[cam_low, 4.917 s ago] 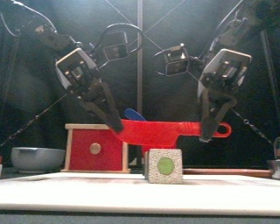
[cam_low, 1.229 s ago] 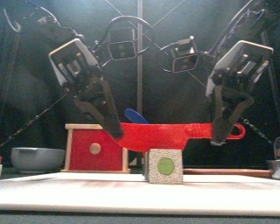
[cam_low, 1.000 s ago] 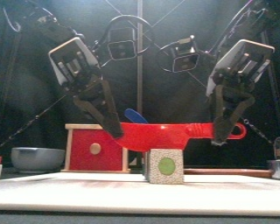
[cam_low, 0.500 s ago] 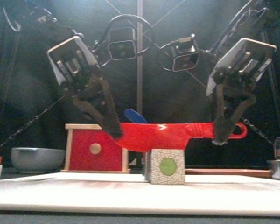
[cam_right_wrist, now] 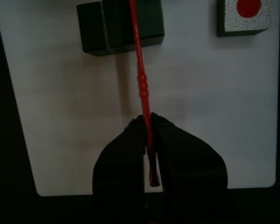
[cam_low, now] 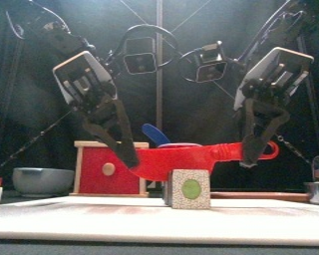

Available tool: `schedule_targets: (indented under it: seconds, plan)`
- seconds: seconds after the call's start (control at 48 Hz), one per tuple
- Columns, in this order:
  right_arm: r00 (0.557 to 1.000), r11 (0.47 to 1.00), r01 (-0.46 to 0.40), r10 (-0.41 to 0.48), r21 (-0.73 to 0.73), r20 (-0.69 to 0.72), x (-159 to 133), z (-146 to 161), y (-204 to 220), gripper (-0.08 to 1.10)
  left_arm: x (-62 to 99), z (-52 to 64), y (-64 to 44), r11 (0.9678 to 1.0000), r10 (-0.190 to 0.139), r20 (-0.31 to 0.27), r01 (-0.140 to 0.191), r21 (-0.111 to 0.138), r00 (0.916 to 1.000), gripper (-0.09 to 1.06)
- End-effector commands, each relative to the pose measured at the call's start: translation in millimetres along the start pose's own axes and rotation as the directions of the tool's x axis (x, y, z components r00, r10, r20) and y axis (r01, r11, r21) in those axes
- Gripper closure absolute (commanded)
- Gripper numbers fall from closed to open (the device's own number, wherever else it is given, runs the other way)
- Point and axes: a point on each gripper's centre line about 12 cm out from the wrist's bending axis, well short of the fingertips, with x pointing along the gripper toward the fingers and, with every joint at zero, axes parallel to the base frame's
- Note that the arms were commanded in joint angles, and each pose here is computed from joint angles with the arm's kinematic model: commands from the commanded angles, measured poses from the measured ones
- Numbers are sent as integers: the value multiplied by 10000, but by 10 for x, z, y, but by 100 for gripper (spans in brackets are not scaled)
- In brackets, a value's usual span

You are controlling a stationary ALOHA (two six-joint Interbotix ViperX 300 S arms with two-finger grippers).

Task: Cut the sushi into 4 pieces with the knife
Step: Cut the sushi into 4 pieces

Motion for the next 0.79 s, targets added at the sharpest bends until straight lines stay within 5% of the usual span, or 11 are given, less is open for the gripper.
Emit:
schedule_targets:
  seconds: [0.021, 0.792]
  plan:
    - [10000, 9999, -16, 17, 142, -81, -22, -36, -8, 88, 2, -91, -51, 9999, -63, -378, 68, 124, 9993, 52]
    - [9948, 9974, 8, 66, 727, -1017, 460, -290, -26, 88, 362, -356, -21, 10000, 11, -1304, -21, -78, 9915, 52]
